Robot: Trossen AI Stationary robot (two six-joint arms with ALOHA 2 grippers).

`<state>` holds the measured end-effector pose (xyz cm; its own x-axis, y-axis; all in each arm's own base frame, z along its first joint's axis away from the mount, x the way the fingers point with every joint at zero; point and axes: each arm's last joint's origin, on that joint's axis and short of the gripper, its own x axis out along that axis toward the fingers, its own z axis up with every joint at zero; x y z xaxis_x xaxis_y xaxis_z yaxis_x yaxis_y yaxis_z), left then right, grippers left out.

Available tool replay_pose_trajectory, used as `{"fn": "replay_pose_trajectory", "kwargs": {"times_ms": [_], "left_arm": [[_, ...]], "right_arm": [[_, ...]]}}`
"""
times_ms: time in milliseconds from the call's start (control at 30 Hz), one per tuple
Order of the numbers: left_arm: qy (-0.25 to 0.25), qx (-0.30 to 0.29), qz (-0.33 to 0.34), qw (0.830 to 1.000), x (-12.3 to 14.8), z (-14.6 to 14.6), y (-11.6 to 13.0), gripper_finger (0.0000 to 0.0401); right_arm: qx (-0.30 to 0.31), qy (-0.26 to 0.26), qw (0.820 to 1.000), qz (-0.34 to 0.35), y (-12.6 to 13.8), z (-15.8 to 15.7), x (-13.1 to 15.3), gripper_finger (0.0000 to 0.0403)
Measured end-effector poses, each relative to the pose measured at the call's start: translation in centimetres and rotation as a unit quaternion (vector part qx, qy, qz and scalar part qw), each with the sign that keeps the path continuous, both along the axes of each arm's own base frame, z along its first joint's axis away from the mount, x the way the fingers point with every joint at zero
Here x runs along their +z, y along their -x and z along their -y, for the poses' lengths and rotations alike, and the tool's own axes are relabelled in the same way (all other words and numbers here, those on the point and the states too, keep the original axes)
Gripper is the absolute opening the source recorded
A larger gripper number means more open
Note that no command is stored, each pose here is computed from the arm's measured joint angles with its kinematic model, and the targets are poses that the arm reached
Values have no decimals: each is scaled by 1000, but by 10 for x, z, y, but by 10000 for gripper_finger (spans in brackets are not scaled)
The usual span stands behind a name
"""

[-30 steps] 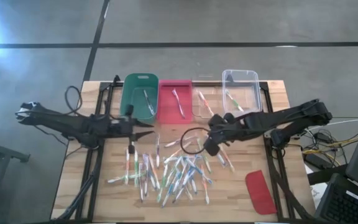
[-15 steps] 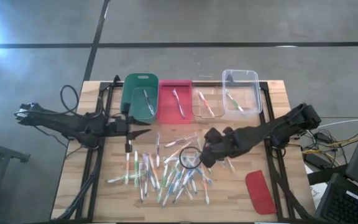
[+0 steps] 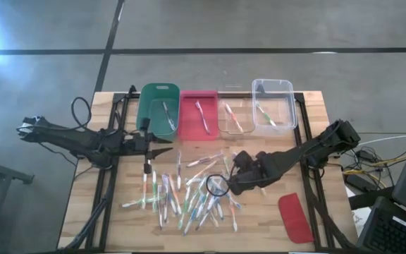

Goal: Pick & Place Toothbrushes
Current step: Put the green toothbrush into the white bin

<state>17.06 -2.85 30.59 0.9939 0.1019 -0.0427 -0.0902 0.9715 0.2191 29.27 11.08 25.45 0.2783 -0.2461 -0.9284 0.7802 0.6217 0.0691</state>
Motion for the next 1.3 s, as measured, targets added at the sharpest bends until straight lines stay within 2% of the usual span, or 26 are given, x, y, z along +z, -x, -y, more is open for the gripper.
{"fn": "replay_pose_trajectory", "kwargs": {"times_ms": [367,900,1300], "left_arm": [[1,0,0,1000,0,0,0,90],[10,0,-13,1000,-3,0,0,90],[9,1,-14,1000,-3,0,0,90]], "right_arm": [[-16,0,1000,3,-8,-4,-15,16],[-10,-3,999,-47,-26,-13,-59,141],[-19,-11,996,-83,-35,-18,-93,193]]}}
